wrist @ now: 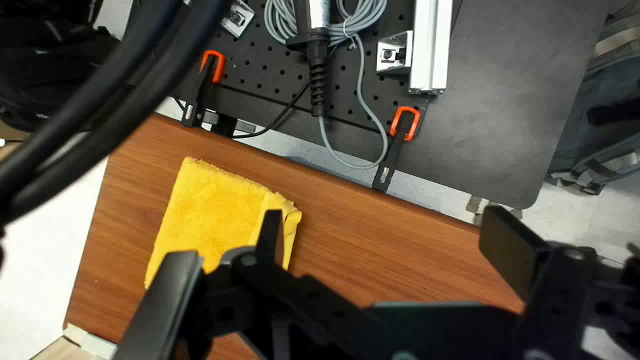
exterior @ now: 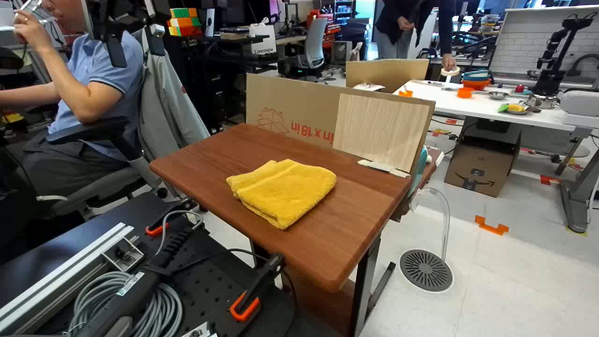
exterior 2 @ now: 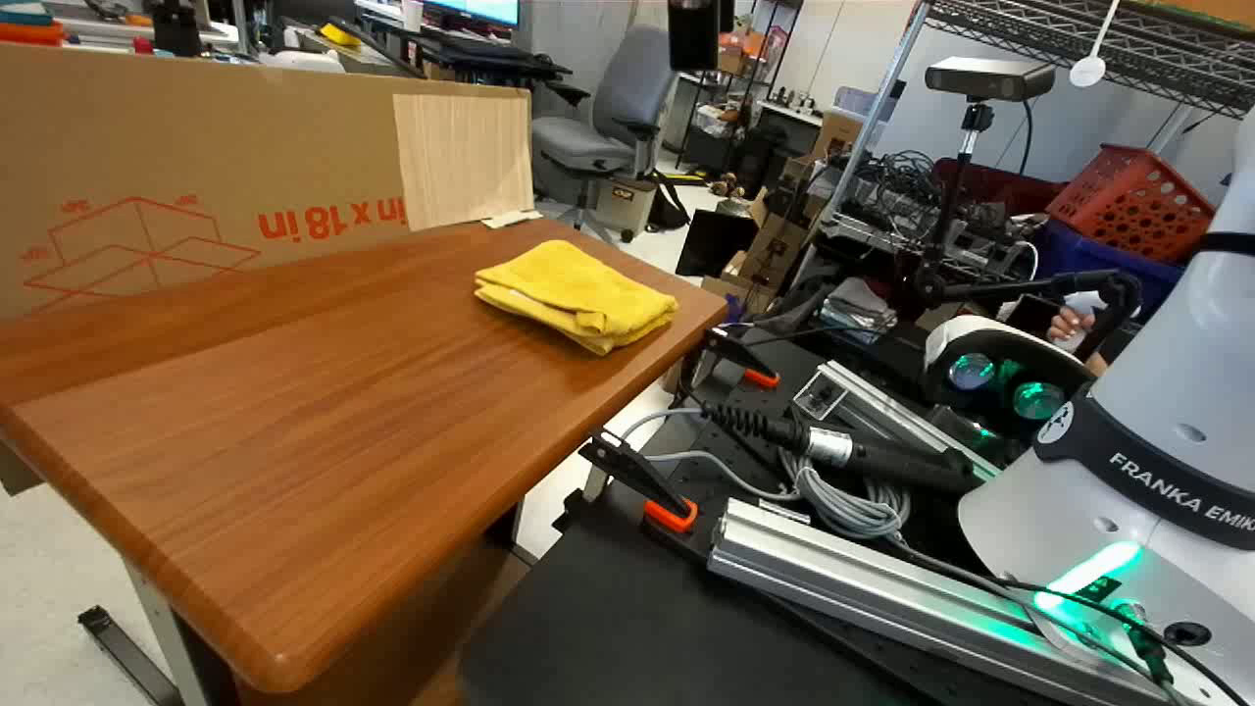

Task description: Use the towel to wipe the table

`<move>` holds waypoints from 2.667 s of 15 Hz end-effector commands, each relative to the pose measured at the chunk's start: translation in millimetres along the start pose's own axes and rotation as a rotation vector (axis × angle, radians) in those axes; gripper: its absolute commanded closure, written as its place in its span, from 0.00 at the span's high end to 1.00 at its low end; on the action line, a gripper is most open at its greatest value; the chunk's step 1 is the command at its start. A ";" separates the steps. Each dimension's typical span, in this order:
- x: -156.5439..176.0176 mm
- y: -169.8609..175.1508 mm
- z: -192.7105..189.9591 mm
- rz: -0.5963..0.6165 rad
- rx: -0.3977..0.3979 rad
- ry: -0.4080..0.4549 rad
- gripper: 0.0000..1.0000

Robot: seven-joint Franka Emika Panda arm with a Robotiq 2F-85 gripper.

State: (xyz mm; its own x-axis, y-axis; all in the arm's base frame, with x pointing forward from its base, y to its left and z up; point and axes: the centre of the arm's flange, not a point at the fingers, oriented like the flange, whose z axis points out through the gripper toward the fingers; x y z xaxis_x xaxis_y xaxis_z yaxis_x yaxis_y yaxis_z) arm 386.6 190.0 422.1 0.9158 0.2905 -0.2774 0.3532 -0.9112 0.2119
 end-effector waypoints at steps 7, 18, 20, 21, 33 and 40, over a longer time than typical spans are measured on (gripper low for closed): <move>-5.0 -1.8 -2.0 -0.012 0.018 0.045 1.00; 1.0 124.7 78.4 0.385 0.433 0.353 1.00; 11.6 159.1 97.1 0.498 0.486 0.297 1.00; 17.2 173.4 103.9 0.543 0.504 0.273 1.00; 105.6 211.8 185.6 0.780 0.495 0.017 1.00; 82.2 177.8 190.5 0.766 0.464 0.085 1.00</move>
State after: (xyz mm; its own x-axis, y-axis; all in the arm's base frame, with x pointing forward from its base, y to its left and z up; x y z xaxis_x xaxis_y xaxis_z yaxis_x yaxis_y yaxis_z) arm 497.7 -25.7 265.3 0.8859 -0.4240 -0.1880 -0.4475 -0.8879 -0.1063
